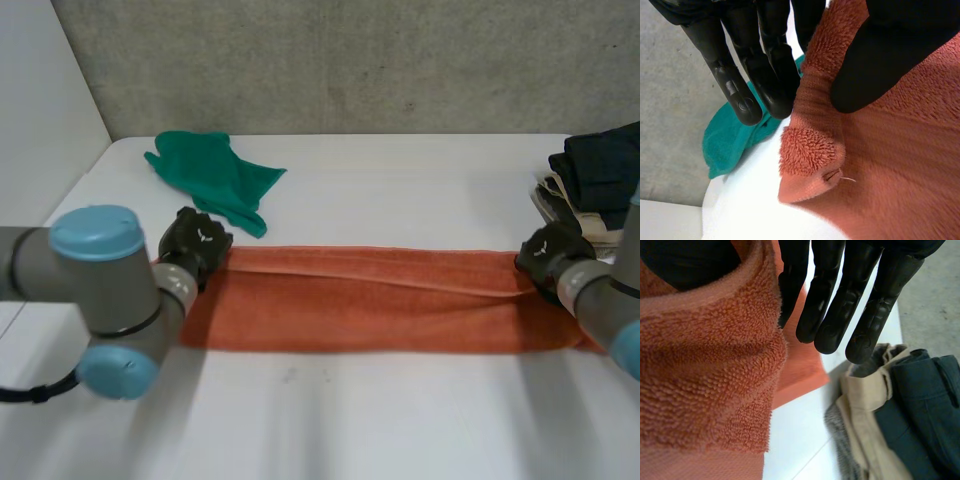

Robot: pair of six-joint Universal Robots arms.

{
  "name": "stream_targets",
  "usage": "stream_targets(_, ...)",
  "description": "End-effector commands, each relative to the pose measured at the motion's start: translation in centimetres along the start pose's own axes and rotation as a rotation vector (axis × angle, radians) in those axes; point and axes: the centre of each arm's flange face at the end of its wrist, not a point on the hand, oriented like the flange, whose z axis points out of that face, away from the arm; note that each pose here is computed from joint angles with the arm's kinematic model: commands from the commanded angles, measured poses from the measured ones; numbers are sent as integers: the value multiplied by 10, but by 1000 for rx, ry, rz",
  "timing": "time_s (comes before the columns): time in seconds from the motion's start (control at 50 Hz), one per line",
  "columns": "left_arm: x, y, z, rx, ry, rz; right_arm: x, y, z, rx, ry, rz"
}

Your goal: Fold the laundry.

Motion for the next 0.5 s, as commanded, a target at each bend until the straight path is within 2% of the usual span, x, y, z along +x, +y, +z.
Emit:
stream_targets(0.02, 3, 6, 50, 4, -77, 1, 8, -1, 48, 28, 93, -8)
stream_targets(0.18, -3, -4, 72, 109, -188, -7, 16, -6, 87, 111, 264, -9)
stream_targets(0.28, 0, -20, 66, 179, -228, -15, 23, -16, 87, 153, 313, 26)
stream_targets(0.5, -14, -31, 37, 181, -230, -26, 79, -37, 44, 279, 399, 367)
